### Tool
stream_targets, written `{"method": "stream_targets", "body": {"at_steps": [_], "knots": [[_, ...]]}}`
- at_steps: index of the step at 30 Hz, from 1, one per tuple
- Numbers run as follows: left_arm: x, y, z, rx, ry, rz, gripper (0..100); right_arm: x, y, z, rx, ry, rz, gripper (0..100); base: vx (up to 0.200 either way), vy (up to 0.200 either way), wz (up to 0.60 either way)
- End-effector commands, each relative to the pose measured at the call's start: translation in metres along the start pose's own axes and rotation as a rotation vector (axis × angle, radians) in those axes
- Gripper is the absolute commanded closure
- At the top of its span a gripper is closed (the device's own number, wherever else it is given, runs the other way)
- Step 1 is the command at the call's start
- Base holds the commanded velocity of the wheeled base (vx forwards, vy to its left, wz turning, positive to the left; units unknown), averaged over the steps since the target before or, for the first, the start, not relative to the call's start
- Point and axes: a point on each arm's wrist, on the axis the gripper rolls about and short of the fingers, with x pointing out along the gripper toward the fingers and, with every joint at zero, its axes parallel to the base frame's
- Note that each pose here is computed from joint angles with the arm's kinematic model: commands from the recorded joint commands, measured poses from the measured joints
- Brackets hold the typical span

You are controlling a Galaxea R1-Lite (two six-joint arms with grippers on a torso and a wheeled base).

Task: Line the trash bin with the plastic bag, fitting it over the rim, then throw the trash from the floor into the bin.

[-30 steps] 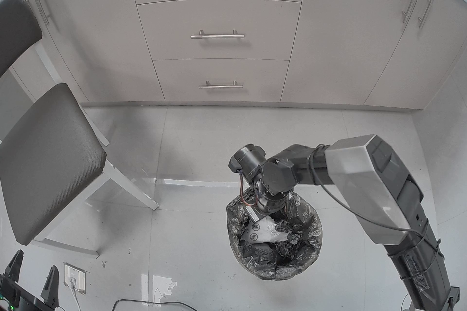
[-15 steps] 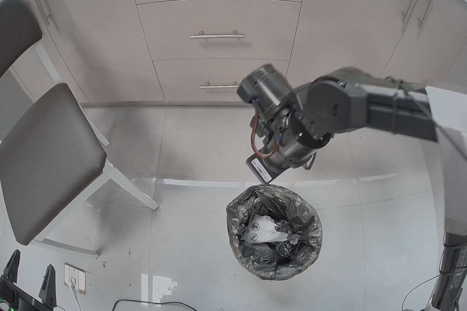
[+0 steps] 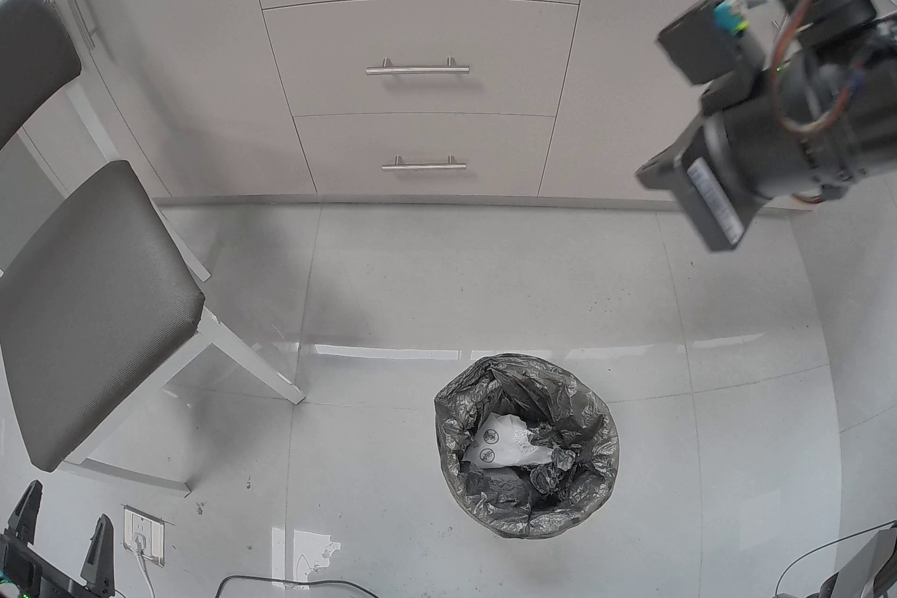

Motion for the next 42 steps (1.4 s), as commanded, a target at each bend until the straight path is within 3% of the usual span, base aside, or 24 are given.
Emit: {"method": "stream_targets", "body": {"at_steps": [1,10,11,16,22,23,27,31,33,34,38,40,42], "knots": [[-0.001,0.0,-0.002,0.009,-0.006,-0.01,0,-0.066,-0.039,-0.015,0.069,-0.126,-0.065,100,0.0,0.0,0.0],[-0.001,0.0,-0.002,0.01,-0.015,-0.01,0,-0.095,-0.088,-0.04,0.146,-0.114,-0.251,100,0.0,0.0,0.0],[-0.001,0.0,-0.002,0.01,-0.016,-0.01,0,-0.109,-0.101,-0.054,0.173,-0.073,-0.31,100,0.0,0.0,0.0],[-0.001,0.0,-0.002,0.005,-0.016,-0.008,0,-0.152,-0.113,-0.096,0.212,0.06,-0.408,100,0.0,0.0,0.0],[-0.001,0.0,-0.002,0.005,-0.016,-0.008,0,-0.196,-0.105,-0.131,0.285,0.131,-0.469,100,0.0,0.0,0.0],[-0.001,0.0,-0.002,0.007,-0.016,-0.008,0,-0.217,-0.093,-0.149,0.318,0.201,-0.495,100,0.0,0.0,0.0],[-0.001,0.0,-0.002,0.007,-0.016,-0.008,0,-0.245,-0.066,-0.173,0.364,0.264,-0.469,100,0.0,0.0,0.0],[-0.001,0.0,-0.002,0.005,-0.016,-0.008,0,-0.291,-0.016,-0.195,0.509,-0.001,-0.386,100,0.0,0.0,0.0],[-0.001,0.0,-0.002,0.005,-0.016,-0.008,0,-0.302,-0.003,-0.202,0.514,-0.073,-0.36,100,0.0,0.0,0.0],[-0.001,0.0,-0.002,0.005,-0.016,-0.008,0,-0.323,0.027,-0.218,0.495,-0.206,-0.334,100,0.0,0.0,0.0],[-0.001,0.0,-0.002,0.005,-0.016,-0.008,0,-0.355,0.067,-0.242,0.435,-0.442,-0.427,100,0.0,0.0,0.0],[-0.001,0.0,-0.002,0.005,-0.016,-0.008,0,-0.376,0.09,-0.257,0.372,-0.633,-0.5,100,0.0,0.0,0.0],[-0.001,0.0,-0.002,0.005,-0.016,-0.008,0,-0.38,0.095,-0.261,0.357,-0.677,-0.515,100,0.0,0.0,0.0]]}}
